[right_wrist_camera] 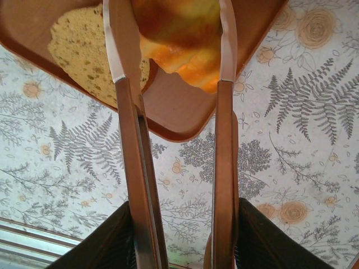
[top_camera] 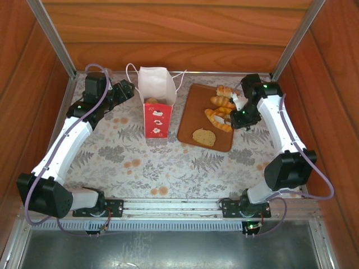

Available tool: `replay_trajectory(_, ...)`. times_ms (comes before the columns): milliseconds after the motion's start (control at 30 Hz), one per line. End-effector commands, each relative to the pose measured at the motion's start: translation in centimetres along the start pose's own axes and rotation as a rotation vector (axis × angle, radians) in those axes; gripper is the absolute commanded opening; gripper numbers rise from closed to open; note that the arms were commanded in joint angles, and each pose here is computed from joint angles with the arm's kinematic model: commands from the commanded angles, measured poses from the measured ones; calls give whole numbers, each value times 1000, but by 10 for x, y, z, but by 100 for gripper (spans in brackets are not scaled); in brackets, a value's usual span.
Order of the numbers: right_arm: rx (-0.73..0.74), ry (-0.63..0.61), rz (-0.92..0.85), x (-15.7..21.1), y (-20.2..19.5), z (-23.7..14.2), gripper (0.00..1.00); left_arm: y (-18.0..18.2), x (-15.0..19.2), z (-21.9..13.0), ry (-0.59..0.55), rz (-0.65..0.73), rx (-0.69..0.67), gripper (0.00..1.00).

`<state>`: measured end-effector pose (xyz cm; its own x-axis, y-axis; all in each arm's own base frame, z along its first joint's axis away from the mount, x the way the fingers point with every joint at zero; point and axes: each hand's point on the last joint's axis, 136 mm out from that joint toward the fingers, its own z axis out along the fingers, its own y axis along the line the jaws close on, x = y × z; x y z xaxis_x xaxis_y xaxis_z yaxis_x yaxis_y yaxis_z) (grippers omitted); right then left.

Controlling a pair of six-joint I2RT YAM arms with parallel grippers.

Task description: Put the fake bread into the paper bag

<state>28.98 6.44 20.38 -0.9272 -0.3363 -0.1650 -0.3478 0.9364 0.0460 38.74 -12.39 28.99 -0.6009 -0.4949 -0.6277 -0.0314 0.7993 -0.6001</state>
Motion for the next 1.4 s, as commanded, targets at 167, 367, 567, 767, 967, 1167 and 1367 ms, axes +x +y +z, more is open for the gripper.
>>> replay_trajectory(167,-55,-207,154,-2,17,-77,44,-28,-16,-26,-42,-20,99,82)
replay_trajectory(367,-130,-297,232,6,35,-118,44,-38,-8,-19,-16,-13,111,82)
replay_trajectory(567,-203,-447,285,4,50,-164,42,-42,0,5,38,-36,103,80)
replay_trajectory(767,-277,-515,298,0,68,-190,42,-41,-1,26,64,-60,83,78)
replay_trajectory(967,-276,-535,271,-2,85,-203,41,-36,3,39,81,-74,60,74)
replay_trajectory(1167,-352,-570,203,-8,120,-219,40,-34,4,45,90,-83,52,63)
replay_trajectory(1367,-443,-592,111,-28,157,-225,40,-33,4,46,90,-92,51,52)
